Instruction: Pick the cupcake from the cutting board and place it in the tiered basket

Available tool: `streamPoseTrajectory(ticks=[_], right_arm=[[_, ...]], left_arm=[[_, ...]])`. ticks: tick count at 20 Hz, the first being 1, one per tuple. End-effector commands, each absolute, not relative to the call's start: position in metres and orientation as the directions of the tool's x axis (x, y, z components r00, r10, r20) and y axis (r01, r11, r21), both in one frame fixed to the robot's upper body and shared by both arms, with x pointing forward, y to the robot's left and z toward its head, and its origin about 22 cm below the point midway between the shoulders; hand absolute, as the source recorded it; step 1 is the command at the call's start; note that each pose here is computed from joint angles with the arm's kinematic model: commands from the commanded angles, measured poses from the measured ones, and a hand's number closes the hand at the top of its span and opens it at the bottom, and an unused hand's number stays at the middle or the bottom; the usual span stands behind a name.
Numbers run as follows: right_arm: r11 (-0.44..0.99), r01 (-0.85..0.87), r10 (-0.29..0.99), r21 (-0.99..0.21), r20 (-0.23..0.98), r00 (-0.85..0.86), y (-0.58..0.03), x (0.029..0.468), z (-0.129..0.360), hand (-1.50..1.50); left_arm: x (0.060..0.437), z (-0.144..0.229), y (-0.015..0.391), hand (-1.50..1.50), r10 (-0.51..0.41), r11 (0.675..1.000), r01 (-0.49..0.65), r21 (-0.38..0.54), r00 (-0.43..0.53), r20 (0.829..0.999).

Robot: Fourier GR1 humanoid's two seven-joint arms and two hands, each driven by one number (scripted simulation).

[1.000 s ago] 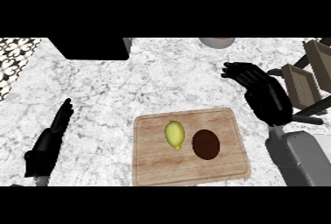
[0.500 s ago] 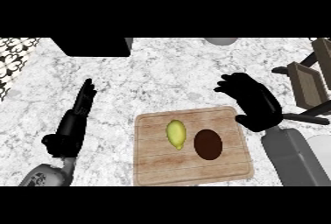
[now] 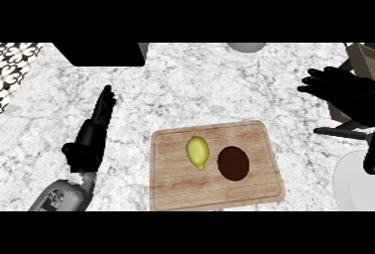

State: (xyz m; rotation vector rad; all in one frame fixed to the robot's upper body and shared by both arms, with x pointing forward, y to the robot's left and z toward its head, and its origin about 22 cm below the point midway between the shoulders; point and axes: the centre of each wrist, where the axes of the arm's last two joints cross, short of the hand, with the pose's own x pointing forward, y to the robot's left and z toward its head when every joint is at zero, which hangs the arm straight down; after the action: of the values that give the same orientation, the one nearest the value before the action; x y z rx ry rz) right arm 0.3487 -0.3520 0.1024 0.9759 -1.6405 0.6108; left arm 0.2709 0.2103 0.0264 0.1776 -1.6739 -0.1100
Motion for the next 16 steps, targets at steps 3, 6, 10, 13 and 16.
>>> streamPoseTrajectory(ticks=[3,6,10,13,16], right_arm=[[0.362,-0.823,0.087,-0.438,0.895,-0.438,-0.348,0.344,0.228,-1.50],[0.274,-0.726,0.212,-0.631,0.776,-0.594,-0.325,0.326,0.268,-1.50],[0.170,-0.601,0.335,-0.781,0.619,-0.710,-0.288,0.304,0.281,-1.50],[0.122,-0.591,0.358,-0.797,0.591,-0.723,-0.268,0.278,0.245,-1.50],[0.065,-0.579,0.389,-0.813,0.555,-0.735,-0.270,0.267,0.239,-1.50]], left_arm=[[0.270,0.026,0.205,0.00,-0.186,0.982,-0.056,0.182,-0.086,0.979],[0.268,0.025,0.201,0.00,-0.175,0.984,-0.057,0.170,-0.090,0.980],[0.275,0.036,0.202,0.00,-0.178,0.983,-0.052,0.173,-0.095,0.980],[0.271,0.028,0.209,0.00,-0.218,0.975,-0.078,0.210,-0.102,0.971],[0.267,0.013,0.214,0.00,-0.191,0.980,-0.078,0.185,-0.092,0.977]])
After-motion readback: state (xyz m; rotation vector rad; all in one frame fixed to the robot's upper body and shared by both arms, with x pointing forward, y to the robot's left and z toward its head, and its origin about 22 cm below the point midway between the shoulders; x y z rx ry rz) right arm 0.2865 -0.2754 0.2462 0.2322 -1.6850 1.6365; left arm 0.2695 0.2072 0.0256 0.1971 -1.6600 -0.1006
